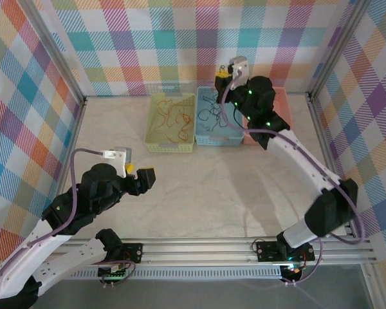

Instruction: Untangle the cables

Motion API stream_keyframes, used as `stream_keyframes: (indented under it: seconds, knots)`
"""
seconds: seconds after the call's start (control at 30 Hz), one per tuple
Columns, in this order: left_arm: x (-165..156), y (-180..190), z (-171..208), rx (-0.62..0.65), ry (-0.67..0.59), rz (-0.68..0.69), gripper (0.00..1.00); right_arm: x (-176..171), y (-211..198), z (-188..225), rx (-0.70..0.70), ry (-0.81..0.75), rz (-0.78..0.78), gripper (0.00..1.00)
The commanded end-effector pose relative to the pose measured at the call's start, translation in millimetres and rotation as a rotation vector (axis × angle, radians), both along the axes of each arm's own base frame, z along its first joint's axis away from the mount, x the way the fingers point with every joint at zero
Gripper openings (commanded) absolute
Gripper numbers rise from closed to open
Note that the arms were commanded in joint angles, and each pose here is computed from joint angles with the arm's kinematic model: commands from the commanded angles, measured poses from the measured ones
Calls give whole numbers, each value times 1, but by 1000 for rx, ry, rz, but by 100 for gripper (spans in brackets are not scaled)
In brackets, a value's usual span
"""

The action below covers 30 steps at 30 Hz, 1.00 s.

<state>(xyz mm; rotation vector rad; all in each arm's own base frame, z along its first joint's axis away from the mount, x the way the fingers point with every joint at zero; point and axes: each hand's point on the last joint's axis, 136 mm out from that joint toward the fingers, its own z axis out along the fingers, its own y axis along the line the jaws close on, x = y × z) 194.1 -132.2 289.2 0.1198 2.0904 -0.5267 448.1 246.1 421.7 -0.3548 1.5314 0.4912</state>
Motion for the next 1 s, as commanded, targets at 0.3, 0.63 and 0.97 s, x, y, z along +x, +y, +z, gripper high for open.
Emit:
stream_keyframes:
  seconds: [0.3, 0.63, 0.97]
  knots:
    - [-1, 29, -31, 37, 92, 172, 80, 108, -12, -125, 30, 306, -158, 0]
    - [8, 79, -72, 104, 141, 497, 83, 58, -8, -175, 42, 430, -55, 60]
    - [63, 90, -151, -189, 448, 654, 83, -64, 5, -179, 34, 343, 111, 58]
